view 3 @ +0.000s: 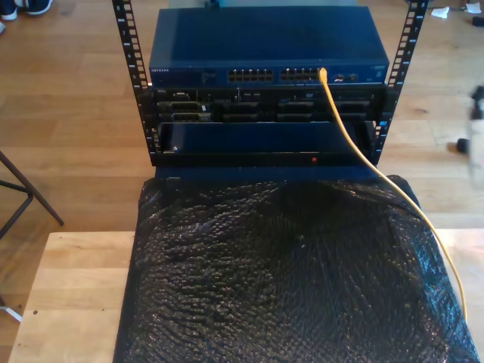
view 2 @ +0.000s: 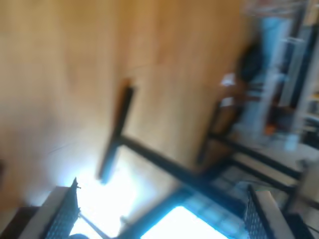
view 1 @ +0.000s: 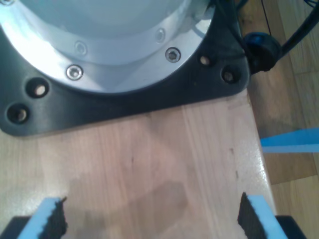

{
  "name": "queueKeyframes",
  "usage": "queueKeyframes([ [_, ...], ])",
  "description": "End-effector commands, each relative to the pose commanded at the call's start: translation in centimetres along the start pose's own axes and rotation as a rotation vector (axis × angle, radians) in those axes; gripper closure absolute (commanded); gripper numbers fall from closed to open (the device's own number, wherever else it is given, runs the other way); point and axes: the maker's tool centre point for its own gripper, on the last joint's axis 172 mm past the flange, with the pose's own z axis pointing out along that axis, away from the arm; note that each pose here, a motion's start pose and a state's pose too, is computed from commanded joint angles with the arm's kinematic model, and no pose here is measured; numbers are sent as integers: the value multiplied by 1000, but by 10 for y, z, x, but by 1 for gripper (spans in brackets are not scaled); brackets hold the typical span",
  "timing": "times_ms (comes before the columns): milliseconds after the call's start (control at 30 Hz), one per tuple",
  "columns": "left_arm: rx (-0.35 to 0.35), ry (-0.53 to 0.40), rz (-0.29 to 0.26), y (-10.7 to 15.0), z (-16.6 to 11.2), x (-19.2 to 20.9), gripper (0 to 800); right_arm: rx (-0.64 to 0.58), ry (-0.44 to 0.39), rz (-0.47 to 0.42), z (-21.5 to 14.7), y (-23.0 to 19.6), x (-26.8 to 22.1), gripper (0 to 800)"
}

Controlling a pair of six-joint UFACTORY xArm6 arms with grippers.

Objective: Grab the cable and plug it in

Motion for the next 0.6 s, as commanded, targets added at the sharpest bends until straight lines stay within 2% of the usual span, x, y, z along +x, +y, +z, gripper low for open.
queueKeyframes([
  [333, 0, 0, 0, 0, 0, 0, 0, 199, 21, 8, -51, -87, -74, 3],
  [500, 0, 0, 0, 0, 0, 0, 0, 300, 92, -1, -76, -137, -87, 3],
  [600, 0, 0, 0, 0, 0, 0, 0, 363, 172, 13, -91, -168, -78, 3],
])
